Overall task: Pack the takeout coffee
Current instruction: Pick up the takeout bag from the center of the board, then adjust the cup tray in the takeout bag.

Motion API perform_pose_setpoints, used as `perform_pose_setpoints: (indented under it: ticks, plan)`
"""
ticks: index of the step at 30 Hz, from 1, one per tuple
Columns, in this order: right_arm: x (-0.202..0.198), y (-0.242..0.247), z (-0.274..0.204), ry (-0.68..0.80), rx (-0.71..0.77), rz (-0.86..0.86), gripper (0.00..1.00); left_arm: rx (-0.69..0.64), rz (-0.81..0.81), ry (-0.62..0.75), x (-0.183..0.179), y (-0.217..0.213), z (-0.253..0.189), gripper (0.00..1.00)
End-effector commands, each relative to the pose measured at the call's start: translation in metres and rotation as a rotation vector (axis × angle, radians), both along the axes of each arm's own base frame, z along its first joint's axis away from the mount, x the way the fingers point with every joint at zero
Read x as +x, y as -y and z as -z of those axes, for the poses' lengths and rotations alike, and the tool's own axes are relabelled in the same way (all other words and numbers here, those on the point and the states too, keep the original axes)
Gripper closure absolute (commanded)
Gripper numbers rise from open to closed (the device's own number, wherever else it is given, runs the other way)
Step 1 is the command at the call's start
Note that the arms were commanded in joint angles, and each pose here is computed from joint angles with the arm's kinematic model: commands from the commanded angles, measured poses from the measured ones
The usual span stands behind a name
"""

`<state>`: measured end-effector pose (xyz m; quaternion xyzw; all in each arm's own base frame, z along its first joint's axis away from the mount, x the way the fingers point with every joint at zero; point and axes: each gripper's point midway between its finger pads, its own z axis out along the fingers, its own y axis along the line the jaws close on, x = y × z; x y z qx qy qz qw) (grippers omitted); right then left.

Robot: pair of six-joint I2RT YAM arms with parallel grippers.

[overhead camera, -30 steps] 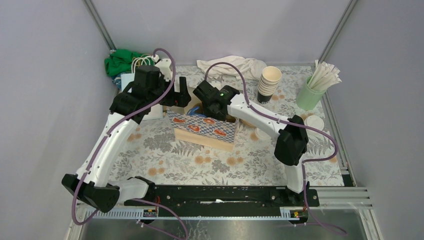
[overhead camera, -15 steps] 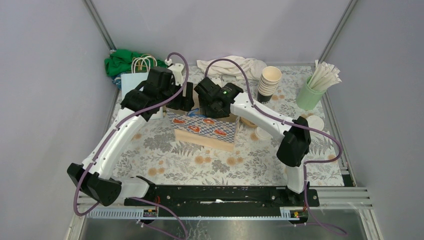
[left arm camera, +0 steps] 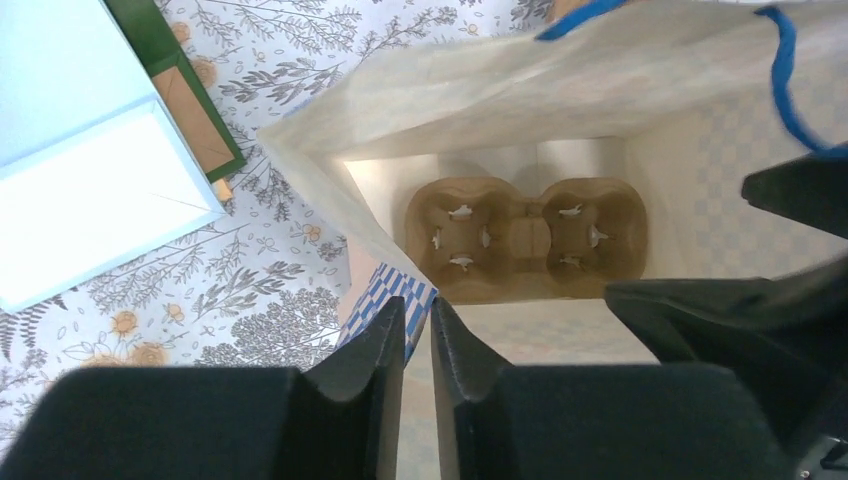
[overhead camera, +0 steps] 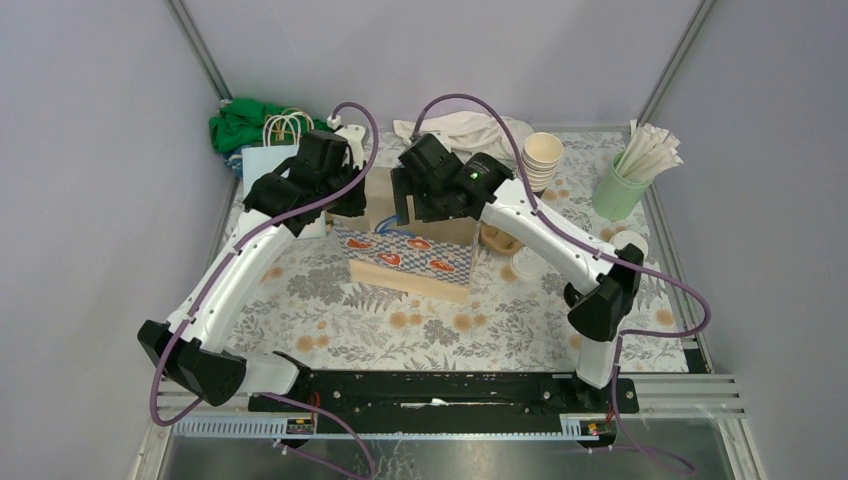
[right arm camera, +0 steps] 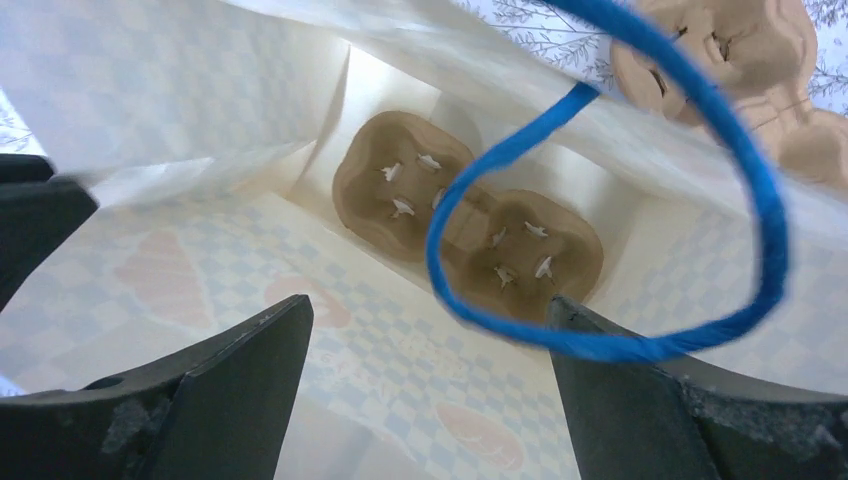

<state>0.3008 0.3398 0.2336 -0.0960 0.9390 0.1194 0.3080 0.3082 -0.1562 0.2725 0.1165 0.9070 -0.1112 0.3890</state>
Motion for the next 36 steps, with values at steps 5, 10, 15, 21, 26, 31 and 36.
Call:
perform_pose_setpoints:
  ticks: [5, 10, 15, 21, 26, 31, 36]
  plan:
    - [-0.016, 0.010, -0.058, 0.078, 0.074, -0.102, 0.08, -0.027, -0.031, 0.057, 0.003, -0.002, -0.027, 1.00]
    - [-0.021, 0.010, -0.079, 0.167, 0.092, -0.209, 0.14, -0.044, -0.025, 0.042, 0.001, 0.002, -0.028, 1.00]
    - [-0.011, 0.003, -0.094, 0.317, 0.093, -0.322, 0.81, -0.045, -0.023, 0.043, 0.001, 0.002, -0.028, 1.00]
    - [-0.017, -0.014, -0.104, 0.453, 0.140, -0.514, 1.00, -0.047, -0.027, 0.035, 0.003, 0.004, -0.026, 1.00]
    - [-0.023, -0.020, -0.085, 0.520, 0.090, -0.693, 1.00, -0.047, -0.033, 0.039, 0.004, 0.003, -0.025, 1.00]
    - [-0.027, -0.024, -0.059, 0.564, 0.017, -0.865, 1.00, -0.052, -0.040, 0.048, 0.005, 0.002, -0.027, 1.00]
    - [-0.036, -0.024, -0.041, 0.481, -0.044, -1.005, 1.00, -0.063, -0.044, 0.046, 0.004, 0.002, -0.027, 1.00]
